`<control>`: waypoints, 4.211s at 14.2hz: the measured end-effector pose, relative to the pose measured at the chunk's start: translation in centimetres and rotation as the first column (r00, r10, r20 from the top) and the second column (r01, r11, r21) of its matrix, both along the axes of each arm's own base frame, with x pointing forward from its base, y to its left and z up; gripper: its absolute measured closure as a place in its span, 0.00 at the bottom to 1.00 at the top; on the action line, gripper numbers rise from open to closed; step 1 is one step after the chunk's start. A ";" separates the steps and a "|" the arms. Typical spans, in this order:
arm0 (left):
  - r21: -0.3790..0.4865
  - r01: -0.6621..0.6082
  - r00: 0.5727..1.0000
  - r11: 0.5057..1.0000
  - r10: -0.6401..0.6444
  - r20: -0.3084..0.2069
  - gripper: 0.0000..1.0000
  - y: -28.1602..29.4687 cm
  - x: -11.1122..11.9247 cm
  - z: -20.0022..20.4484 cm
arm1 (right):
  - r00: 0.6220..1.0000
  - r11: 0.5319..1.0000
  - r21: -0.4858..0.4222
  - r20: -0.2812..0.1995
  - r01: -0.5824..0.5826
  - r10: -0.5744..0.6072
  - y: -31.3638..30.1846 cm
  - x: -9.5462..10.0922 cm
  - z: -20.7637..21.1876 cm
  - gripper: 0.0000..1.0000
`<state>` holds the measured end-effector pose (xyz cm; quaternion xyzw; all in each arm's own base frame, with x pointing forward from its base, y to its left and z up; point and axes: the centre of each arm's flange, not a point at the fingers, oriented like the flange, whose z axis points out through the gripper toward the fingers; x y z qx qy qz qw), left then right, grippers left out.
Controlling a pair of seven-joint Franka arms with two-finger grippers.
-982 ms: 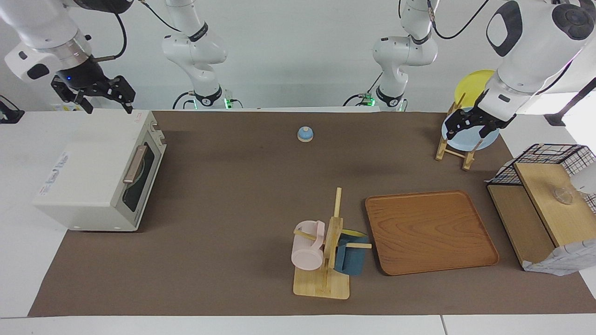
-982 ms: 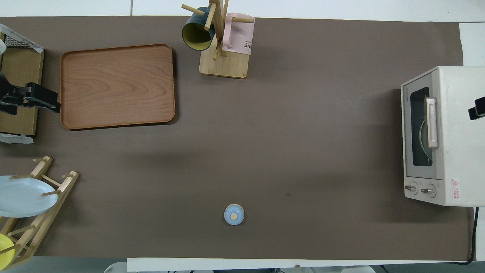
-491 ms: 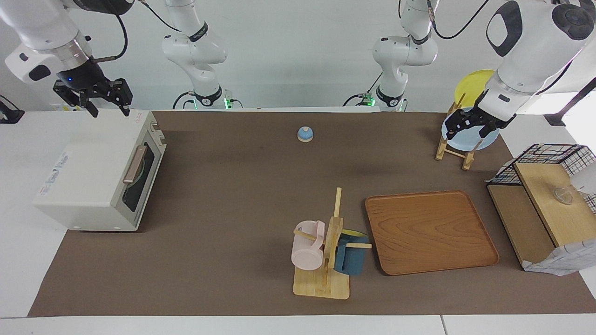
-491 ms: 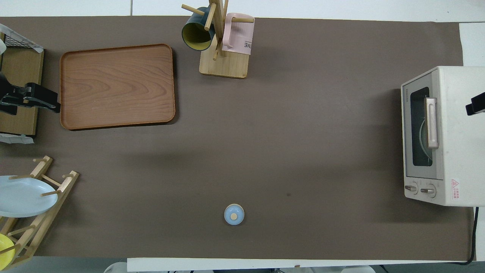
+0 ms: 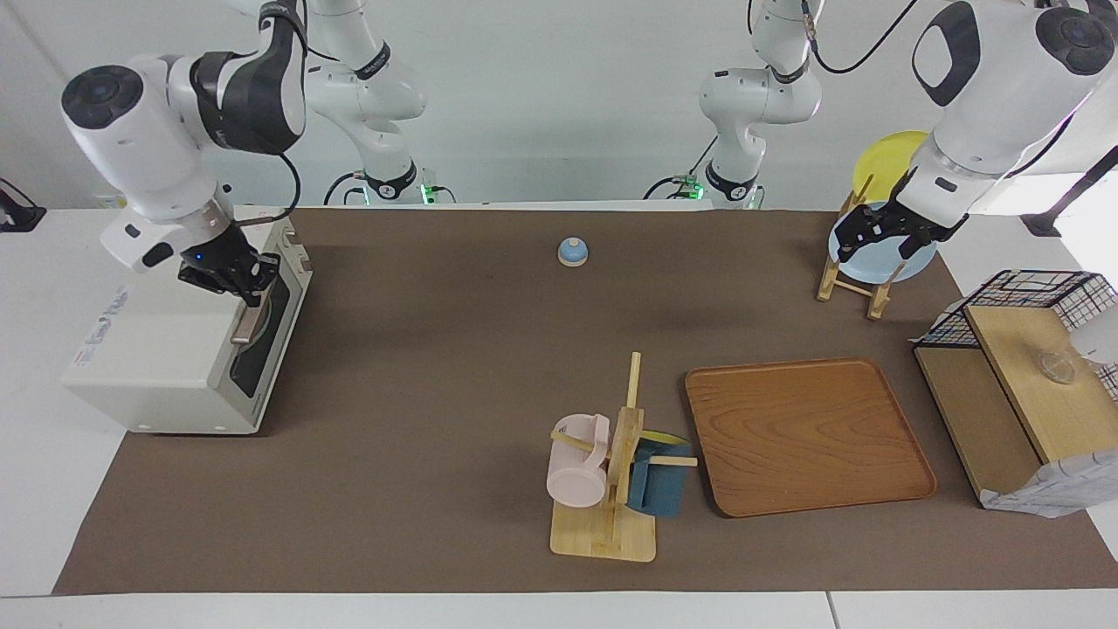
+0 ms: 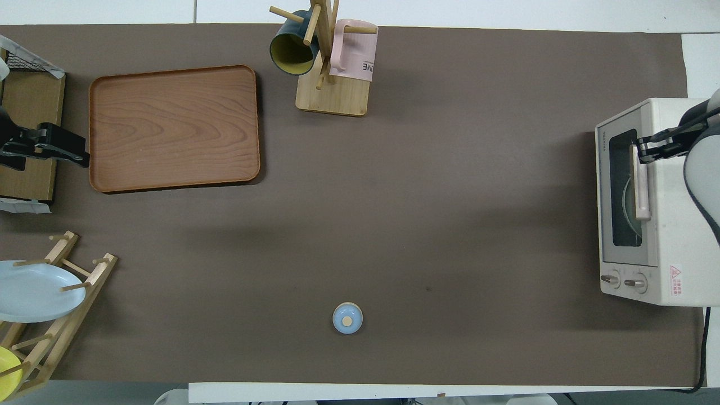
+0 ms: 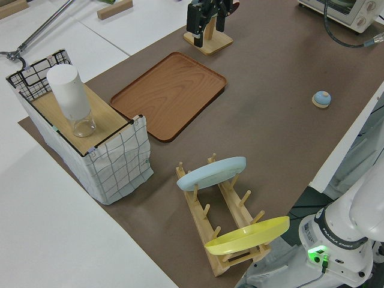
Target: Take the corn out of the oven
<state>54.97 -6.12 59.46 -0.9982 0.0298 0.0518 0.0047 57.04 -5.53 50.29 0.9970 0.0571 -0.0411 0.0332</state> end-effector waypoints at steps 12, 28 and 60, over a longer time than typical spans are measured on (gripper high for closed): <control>0.000 0.000 1.000 1.000 0.000 0.000 0.00 0.0 0.0 0.0 | 0.998 0.998 -0.054 -0.065 -0.022 0.018 -0.5 -1.4 -3.0 0.99; 0.000 0.000 1.000 1.000 0.000 0.000 0.00 0.0 0.0 0.0 | 1.000 0.999 -0.034 -0.005 -0.009 0.009 10.7 1.0 -13.4 0.99; 0.000 0.000 1.000 1.000 0.000 0.000 0.00 0.0 0.0 0.0 | 0.979 0.982 -0.013 -0.071 0.189 -0.190 3.3 -1.5 -13.1 0.43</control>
